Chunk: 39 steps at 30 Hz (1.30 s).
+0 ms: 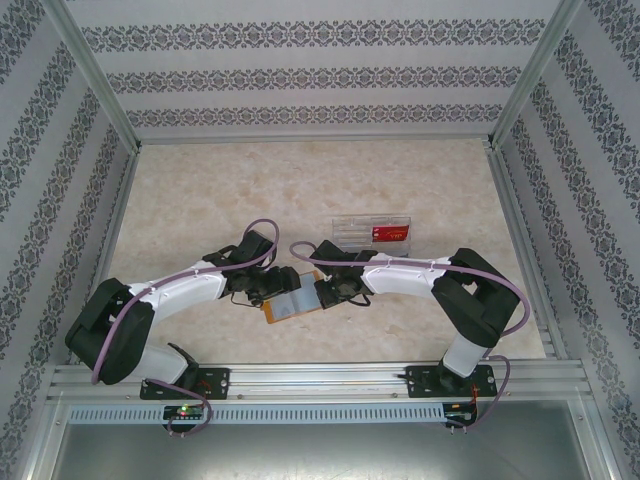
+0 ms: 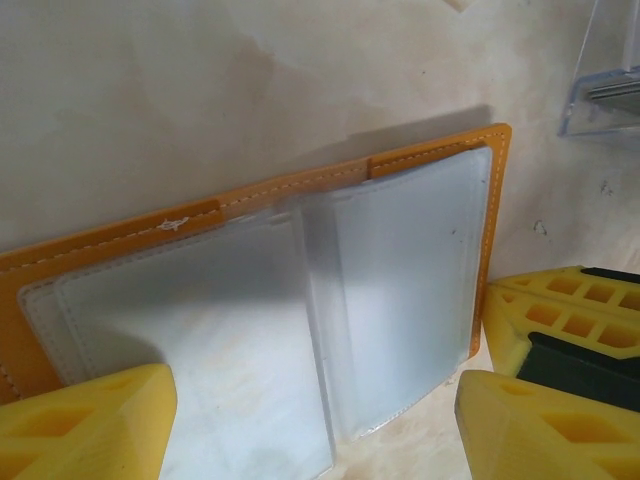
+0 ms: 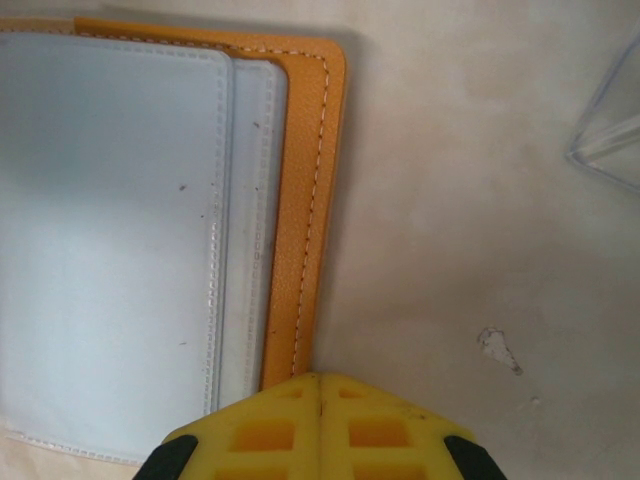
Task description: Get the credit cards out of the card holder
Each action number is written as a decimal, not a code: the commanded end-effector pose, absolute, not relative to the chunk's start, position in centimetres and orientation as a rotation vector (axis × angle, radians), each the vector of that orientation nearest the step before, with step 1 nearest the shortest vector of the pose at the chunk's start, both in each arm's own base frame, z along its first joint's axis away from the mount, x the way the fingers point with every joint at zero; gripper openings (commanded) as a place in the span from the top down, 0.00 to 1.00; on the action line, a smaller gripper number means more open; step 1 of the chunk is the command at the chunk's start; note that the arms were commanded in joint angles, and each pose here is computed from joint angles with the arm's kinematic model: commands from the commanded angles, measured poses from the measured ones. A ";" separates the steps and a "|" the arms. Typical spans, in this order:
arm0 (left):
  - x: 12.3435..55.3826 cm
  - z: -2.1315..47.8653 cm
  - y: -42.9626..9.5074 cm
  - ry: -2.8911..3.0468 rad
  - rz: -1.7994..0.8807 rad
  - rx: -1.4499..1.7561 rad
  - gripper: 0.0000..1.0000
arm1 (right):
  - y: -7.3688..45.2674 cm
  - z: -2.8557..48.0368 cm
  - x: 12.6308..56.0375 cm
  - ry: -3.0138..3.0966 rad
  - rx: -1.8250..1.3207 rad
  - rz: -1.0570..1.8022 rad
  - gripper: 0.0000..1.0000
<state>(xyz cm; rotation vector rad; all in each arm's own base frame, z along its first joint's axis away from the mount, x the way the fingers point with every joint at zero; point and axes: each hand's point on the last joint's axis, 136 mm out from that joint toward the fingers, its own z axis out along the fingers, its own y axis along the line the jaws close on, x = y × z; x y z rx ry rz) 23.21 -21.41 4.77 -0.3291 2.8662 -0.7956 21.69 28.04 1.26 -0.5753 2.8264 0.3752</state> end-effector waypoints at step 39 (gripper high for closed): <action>22.8 3.6 -19.5 2.895 -0.610 -0.415 0.25 | 28.7 -0.5 20.2 2.876 -0.617 0.386 1.00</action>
